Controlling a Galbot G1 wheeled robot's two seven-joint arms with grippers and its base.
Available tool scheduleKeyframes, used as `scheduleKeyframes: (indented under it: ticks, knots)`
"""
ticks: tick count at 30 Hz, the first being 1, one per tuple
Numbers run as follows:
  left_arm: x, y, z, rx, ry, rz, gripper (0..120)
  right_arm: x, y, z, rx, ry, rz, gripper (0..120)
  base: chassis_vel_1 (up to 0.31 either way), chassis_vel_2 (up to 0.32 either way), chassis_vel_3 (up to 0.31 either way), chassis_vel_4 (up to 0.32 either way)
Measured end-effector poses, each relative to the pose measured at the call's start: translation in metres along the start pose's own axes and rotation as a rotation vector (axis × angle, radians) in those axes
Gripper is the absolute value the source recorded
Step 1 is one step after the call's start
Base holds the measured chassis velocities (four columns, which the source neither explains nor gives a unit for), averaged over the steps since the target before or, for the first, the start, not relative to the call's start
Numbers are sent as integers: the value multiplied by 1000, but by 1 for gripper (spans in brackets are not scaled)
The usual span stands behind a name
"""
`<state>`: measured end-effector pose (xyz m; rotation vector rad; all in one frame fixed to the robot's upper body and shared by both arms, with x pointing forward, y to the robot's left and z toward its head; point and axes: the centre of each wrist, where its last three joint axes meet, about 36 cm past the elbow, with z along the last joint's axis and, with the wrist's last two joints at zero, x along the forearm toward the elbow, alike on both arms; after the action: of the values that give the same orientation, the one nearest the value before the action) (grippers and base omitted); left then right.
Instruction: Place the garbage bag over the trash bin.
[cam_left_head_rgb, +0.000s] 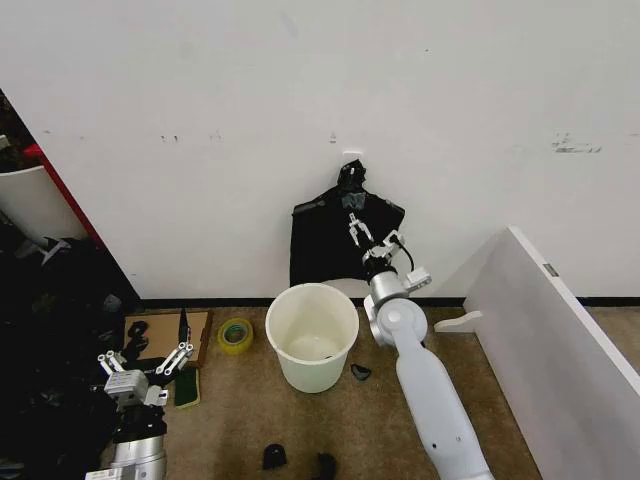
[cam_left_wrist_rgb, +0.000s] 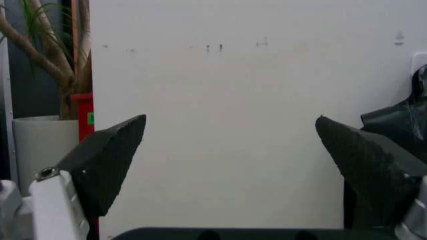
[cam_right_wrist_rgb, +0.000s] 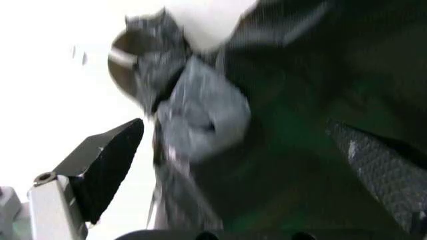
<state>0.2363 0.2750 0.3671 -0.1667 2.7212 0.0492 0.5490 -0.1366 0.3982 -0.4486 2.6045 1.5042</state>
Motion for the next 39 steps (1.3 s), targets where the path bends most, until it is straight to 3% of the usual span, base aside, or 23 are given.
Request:
scheduleKeyframes:
  ticks: [5, 30, 36, 39]
  knots:
    - [0, -3, 4, 7, 8, -2, 100, -11, -3, -1, 9, -33, -2, 91, 0, 0, 0, 0]
    - [-5, -1, 16, -1, 24, -10, 100, 4, -6, 10, 54, -47, -86, 0, 0, 0, 0, 0]
    - [-3, -1, 19, -1, 25, -16, 100, 26, -7, 22, 64, -22, -82, 0, 0, 0, 0, 0]
    - [-3, 0, 19, 0, 22, -22, 100, 57, -15, 27, 105, 24, -77, 0, 0, 0, 0, 0]
